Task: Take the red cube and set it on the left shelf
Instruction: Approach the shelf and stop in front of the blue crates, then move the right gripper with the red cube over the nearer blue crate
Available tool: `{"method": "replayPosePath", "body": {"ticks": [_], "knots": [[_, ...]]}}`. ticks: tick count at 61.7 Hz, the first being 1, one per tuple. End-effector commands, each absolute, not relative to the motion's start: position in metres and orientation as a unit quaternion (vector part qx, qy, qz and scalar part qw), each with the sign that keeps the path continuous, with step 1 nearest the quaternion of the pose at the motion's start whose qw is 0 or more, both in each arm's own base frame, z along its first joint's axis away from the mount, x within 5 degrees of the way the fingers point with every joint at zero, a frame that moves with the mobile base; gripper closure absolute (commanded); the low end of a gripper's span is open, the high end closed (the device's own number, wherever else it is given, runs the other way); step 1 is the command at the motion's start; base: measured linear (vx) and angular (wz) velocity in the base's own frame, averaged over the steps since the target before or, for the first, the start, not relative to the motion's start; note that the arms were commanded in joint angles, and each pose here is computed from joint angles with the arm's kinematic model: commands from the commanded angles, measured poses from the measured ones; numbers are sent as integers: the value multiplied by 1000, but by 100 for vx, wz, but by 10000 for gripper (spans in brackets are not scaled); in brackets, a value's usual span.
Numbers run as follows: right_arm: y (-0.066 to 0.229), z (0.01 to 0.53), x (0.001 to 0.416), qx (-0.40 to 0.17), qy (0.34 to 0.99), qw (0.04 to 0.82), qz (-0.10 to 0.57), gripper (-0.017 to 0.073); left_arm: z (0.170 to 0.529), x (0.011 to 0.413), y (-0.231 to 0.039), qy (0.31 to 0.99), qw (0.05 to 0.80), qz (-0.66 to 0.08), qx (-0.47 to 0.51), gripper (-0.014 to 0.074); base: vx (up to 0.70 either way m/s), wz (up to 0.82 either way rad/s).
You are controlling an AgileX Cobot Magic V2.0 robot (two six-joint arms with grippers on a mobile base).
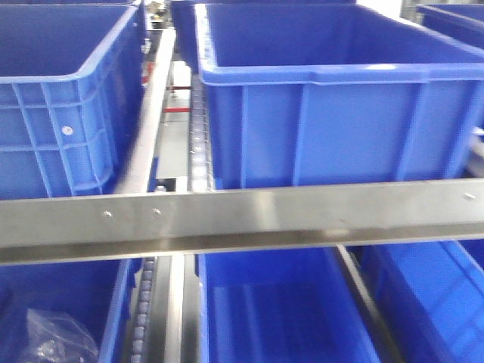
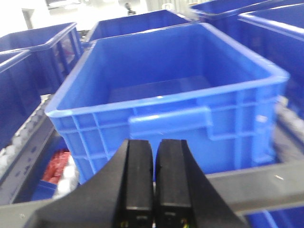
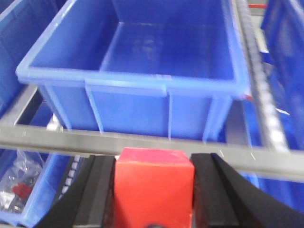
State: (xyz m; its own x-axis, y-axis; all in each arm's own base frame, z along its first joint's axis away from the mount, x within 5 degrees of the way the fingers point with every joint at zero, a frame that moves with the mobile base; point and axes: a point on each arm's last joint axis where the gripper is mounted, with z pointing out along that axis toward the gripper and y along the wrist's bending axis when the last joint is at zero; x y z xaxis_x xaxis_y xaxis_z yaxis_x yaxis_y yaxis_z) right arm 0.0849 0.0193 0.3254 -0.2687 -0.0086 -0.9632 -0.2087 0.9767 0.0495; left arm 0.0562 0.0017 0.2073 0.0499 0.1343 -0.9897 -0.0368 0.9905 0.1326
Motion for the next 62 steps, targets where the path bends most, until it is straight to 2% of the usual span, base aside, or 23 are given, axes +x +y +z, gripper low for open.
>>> {"method": "replayPosePath", "body": {"ticks": [1,32,62], "knots": [[20,342,86,-69,758,643,87,502,209,55,1,656,752,58,34,488,28,33],[20,342,86,-69,758,643,87,502,209,55,1,656,752,58,34,488,21,17],[20,341,87,-70,759,641,86,502,209,55,1,656,752,58,34,488,3,2]]}}
